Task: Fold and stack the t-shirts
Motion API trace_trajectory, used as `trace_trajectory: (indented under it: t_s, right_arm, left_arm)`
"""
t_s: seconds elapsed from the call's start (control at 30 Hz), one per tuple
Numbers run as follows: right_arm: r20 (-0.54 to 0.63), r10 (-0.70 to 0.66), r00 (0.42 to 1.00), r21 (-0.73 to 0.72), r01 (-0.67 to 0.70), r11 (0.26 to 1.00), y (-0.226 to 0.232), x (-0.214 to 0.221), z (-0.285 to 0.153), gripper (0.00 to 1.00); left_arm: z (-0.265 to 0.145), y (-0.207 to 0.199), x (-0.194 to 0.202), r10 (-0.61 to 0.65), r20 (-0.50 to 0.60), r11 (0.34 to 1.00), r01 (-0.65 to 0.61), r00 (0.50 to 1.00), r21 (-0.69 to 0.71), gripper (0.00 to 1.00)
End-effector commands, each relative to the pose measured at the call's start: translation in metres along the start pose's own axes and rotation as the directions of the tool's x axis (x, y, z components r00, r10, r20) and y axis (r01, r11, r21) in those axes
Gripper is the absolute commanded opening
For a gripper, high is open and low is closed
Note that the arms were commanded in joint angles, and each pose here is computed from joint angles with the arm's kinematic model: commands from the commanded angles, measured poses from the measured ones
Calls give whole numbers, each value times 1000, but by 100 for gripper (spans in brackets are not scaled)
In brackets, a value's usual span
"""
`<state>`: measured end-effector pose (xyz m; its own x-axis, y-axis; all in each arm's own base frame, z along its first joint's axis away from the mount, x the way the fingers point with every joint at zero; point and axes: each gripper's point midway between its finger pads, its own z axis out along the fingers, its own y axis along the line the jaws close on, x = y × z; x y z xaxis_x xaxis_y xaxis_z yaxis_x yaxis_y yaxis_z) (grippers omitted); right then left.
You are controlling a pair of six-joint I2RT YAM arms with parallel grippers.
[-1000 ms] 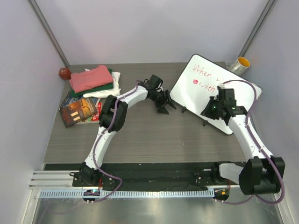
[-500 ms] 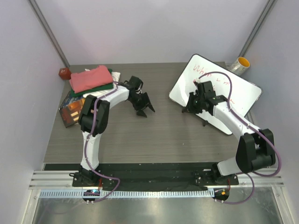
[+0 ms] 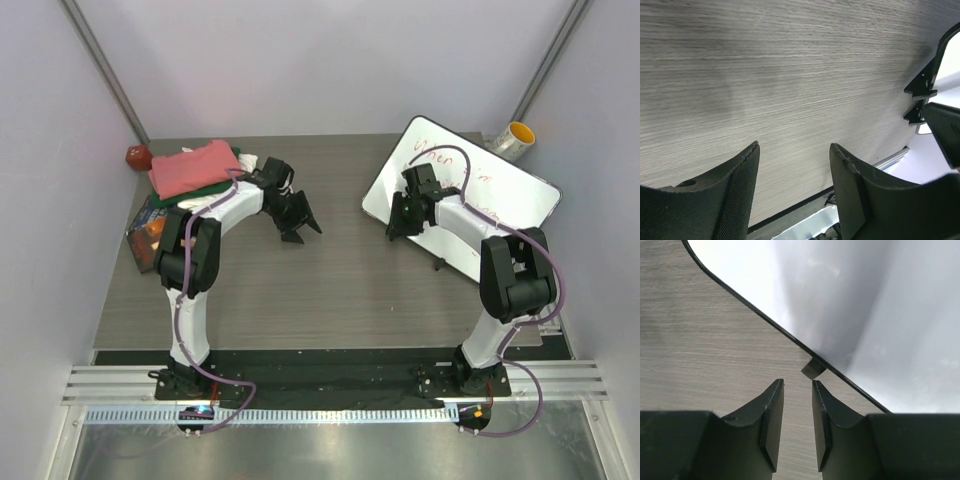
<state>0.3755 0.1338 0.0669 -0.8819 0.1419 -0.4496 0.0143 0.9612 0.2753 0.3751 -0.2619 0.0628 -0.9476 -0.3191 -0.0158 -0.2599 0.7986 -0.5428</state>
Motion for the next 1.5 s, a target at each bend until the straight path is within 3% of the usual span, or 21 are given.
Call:
trace_trajectory:
  t_s: [0.0,0.67,0.97,1.47]
  right_arm:
    - [83,-38,996,20,37,999,5,-31,-2,34]
    - [-64,-5,998,175,16,984,-27,1,29,35]
    - [51,16,999,110,-22,994,-4,-28,-20,37]
    - [-20,23,1000,150,-19,988,-12,-8,-26,37]
  left_arm:
    - [-26,-10,-10,45,70,998,-48,997,41,59]
    - [-30,0,-9,40,67,998,-43,997,36,59]
    - [-26,0,-9,38,58,998,-40,998,41,59]
    - [-23,4,-5,33,54,998,-36,998,45,59]
